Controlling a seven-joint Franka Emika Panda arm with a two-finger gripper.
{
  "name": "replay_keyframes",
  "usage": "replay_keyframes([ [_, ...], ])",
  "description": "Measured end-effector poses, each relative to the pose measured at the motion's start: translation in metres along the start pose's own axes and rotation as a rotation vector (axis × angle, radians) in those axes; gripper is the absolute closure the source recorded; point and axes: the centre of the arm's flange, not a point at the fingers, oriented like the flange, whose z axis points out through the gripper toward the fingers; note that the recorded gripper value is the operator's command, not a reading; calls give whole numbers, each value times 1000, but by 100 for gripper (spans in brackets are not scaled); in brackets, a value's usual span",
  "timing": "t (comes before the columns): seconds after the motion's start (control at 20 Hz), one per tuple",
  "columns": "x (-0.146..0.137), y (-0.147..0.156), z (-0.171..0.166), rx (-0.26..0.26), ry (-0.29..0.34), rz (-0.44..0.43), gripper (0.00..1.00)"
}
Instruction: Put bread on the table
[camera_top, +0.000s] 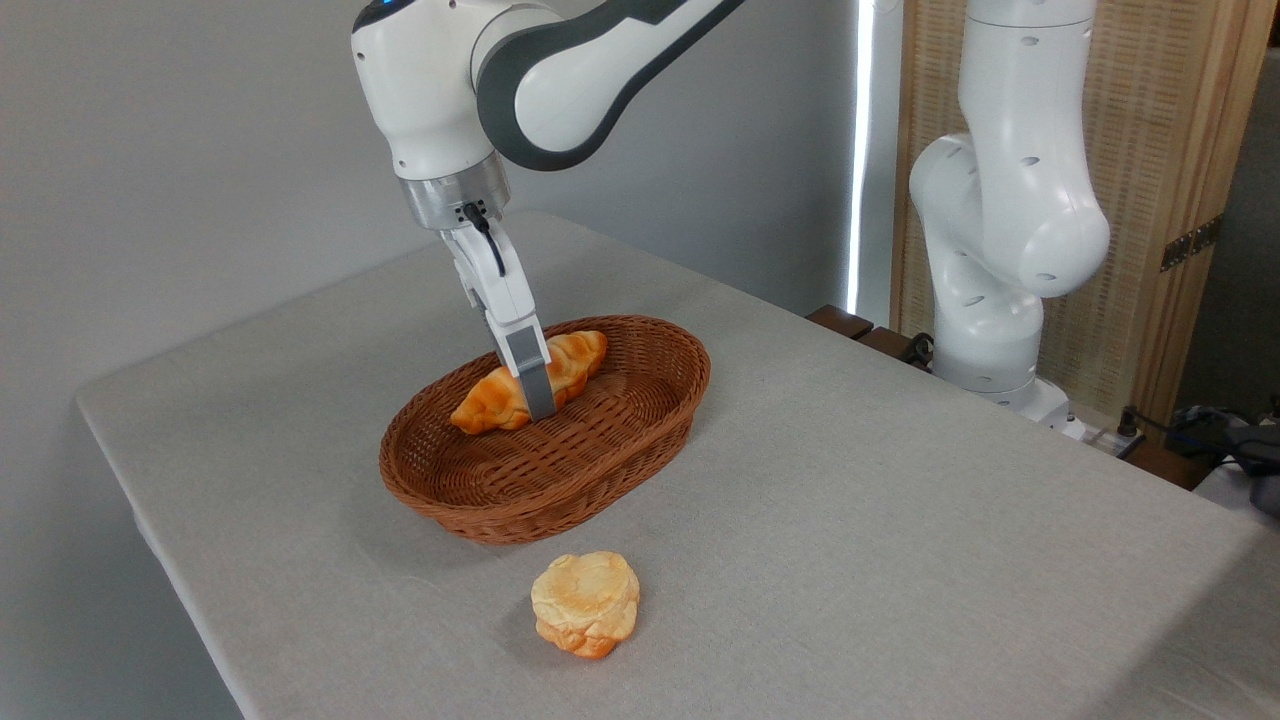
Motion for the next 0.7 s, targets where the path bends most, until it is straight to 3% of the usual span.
replay_keyframes([
  [0.4,1,1,0,-9,8,-5,79],
  [0.6,1,1,0,-9,8,-5,100],
  [0.7,1,1,0,-12,10,-6,100],
])
